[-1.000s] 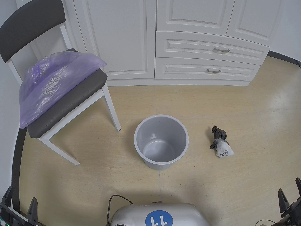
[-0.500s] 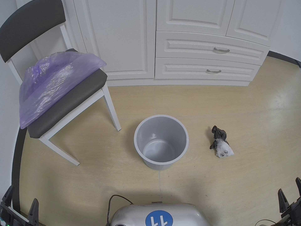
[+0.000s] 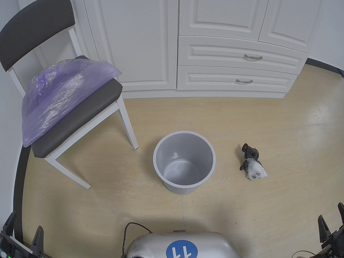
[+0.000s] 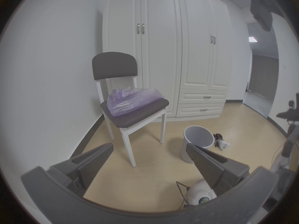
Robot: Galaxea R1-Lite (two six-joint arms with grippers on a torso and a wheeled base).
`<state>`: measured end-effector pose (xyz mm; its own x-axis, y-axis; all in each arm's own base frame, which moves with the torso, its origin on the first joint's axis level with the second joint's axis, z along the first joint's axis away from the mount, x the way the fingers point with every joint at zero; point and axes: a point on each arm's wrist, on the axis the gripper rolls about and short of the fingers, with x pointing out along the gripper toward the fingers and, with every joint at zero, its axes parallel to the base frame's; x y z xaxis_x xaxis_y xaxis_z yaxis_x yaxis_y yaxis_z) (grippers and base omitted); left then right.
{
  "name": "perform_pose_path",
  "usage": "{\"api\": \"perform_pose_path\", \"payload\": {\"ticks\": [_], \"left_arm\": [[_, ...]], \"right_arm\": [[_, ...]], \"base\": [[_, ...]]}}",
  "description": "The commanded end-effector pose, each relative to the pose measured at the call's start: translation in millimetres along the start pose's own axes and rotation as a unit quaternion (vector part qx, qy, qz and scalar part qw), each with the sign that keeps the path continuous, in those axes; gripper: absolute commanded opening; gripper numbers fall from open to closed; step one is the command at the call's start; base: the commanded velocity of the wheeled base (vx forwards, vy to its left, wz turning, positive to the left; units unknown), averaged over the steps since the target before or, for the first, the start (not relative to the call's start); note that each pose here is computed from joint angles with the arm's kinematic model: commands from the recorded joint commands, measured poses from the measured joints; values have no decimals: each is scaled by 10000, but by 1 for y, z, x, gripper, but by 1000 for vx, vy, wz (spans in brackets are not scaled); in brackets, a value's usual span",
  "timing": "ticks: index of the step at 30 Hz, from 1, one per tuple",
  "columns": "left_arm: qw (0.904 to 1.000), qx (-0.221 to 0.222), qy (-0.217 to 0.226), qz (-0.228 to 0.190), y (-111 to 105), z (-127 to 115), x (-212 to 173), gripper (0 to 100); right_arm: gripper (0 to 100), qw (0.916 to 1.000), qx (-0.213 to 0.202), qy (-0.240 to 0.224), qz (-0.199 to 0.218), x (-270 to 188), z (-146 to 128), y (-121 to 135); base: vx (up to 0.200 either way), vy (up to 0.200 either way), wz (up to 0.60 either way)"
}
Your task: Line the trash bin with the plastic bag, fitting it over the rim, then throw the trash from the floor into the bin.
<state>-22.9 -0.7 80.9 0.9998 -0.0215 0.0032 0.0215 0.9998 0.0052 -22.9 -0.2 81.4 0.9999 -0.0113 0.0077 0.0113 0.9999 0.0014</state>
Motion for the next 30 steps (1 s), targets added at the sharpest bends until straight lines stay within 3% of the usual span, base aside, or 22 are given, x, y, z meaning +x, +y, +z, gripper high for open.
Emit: {"api": "perform_pose_path", "payload": {"ticks": [1,4,7,13,30], "left_arm": [[9998,-179,7,85,0,-5,0,100],[9998,-156,-1,153,1,-5,0,100],[9999,151,-5,85,0,-5,0,100],[9998,-171,-1,115,0,-5,0,100],[9998,-164,-1,107,0,-5,0,100]], "right_arm": [[100,9999,101,0,10,0,-5,0],[100,10000,-99,15,-5,0,-5,0],[100,9999,-160,7,49,0,-5,0],[100,10000,78,16,26,0,-5,0],[100,10000,70,16,26,0,-5,0]], "base": [[0,0,0],[0,0,0],[0,0,0],[0,0,0],[0,0,0]]}}
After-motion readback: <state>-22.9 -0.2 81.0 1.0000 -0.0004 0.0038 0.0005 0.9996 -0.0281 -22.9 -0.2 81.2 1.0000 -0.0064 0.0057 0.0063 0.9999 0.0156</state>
